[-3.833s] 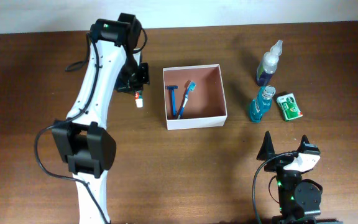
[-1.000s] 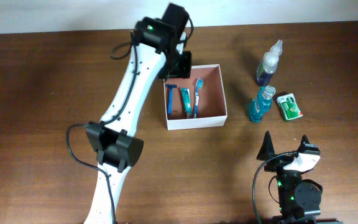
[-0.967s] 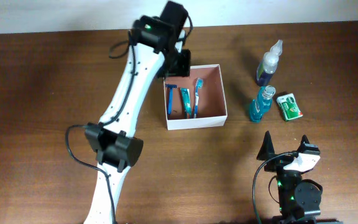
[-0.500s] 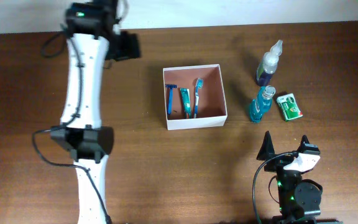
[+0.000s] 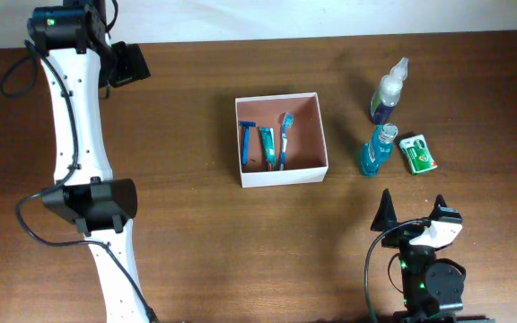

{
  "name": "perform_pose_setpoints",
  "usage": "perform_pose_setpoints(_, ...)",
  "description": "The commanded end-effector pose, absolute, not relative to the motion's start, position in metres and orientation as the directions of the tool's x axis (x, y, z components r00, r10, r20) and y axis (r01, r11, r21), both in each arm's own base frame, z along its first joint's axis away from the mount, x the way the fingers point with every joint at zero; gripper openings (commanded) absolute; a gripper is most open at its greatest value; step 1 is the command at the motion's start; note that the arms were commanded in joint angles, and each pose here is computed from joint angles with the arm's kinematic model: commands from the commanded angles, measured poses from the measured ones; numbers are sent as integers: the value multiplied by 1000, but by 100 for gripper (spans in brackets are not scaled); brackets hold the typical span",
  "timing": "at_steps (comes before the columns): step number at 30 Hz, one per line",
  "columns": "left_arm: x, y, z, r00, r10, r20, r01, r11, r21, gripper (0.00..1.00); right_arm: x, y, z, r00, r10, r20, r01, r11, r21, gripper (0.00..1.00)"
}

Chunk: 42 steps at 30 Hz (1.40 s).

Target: Pack container

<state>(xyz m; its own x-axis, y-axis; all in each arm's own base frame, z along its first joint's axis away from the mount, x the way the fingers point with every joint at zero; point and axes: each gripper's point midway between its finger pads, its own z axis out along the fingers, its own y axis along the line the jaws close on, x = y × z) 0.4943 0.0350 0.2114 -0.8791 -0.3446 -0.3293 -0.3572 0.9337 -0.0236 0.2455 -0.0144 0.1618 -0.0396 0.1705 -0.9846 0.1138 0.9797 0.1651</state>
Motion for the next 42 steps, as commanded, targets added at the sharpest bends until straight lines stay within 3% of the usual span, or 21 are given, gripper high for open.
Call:
perform_pose_setpoints(1, 494, 39, 221, -869, -343, -356, -360, 933, -20, 99, 245, -14, 160, -45, 159, -986, 115, 981, 153, 98)
perform_pose_setpoints(13, 494, 39, 221, -869, -343, -356, -360, 933, -20, 99, 246, -14, 169, -5, 162, -987, 109, 981, 160, 98)
perform_pose_setpoints(21, 494, 39, 221, -869, -343, -356, -360, 933, -20, 99, 234, -15, 250, 297, 117, -948, 73, 987, 144, 98)
perform_pose_setpoints(26, 494, 39, 221, -869, -343, -356, -360, 933, -20, 99, 220, -16, 297, 345, -60, -937, 127, 992, -16, 98)
perform_pose_setpoints(31, 494, 39, 221, -869, -343, -356, -360, 933, -20, 100, 223, -16, 334, 243, -200, -949, 161, 973, -163, 98)
perform_pose_setpoints(36, 494, 39, 221, -869, -343, -356, -360, 933, -20, 99, 260, -14, 359, 13, -313, -950, 123, 943, -309, 98)
perform_pose_setpoints(42, 494, 39, 221, -869, -343, -356, -360, 933, -20, 99, 307, -14, 381, -297, -287, -910, 42, 949, -313, 98)
